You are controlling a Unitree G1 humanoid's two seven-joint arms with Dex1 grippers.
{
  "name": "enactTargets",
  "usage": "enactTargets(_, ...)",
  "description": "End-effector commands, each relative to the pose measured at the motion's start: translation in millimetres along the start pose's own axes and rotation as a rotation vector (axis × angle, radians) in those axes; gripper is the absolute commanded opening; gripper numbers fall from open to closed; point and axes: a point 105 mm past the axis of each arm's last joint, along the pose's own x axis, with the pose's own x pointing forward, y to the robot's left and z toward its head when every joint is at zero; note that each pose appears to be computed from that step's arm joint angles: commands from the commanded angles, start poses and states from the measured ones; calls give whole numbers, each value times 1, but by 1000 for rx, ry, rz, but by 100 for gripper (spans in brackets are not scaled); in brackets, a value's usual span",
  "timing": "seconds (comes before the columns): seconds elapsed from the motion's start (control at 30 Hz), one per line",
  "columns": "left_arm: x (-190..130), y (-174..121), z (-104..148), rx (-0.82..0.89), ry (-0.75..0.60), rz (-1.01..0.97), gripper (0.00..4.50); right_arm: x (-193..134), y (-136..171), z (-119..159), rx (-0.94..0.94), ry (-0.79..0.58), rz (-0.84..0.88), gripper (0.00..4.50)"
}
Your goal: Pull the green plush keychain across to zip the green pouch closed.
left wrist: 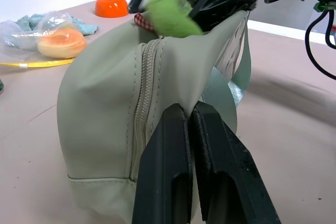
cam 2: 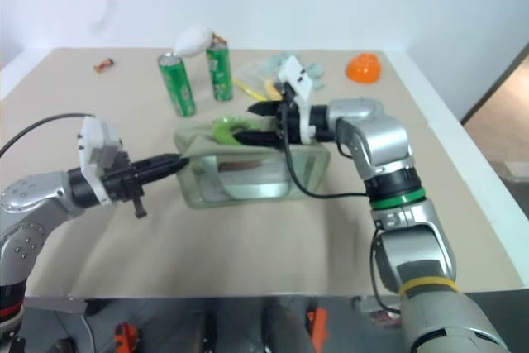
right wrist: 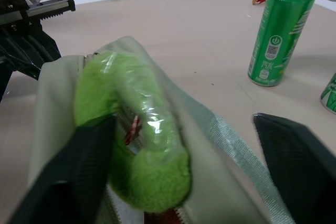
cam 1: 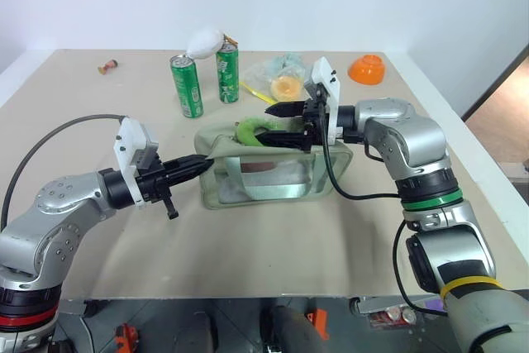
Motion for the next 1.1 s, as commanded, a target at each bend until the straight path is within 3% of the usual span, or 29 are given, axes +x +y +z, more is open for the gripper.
enactTargets(0.03, -3, 3, 2, 28, 11, 7, 0, -3, 1, 11, -50, -28, 1, 255)
enactTargets(0.23, -2, 5, 1, 29, 13, 9, 0, -7, 2, 14, -66, -53, 0, 55)
enactTargets(0.5, 0, 7, 0, 25, 13, 0, 0, -13, 8, 21, -92, -112, 10, 55)
enactTargets(0.83, 3, 7, -3, 16, 21, -13, 0, -29, 9, 52, -130, -306, -5, 55)
enactTargets(1.1, 3, 7, -5, 16, 33, -14, 0, -51, 0, 42, -140, -292, -99, 55)
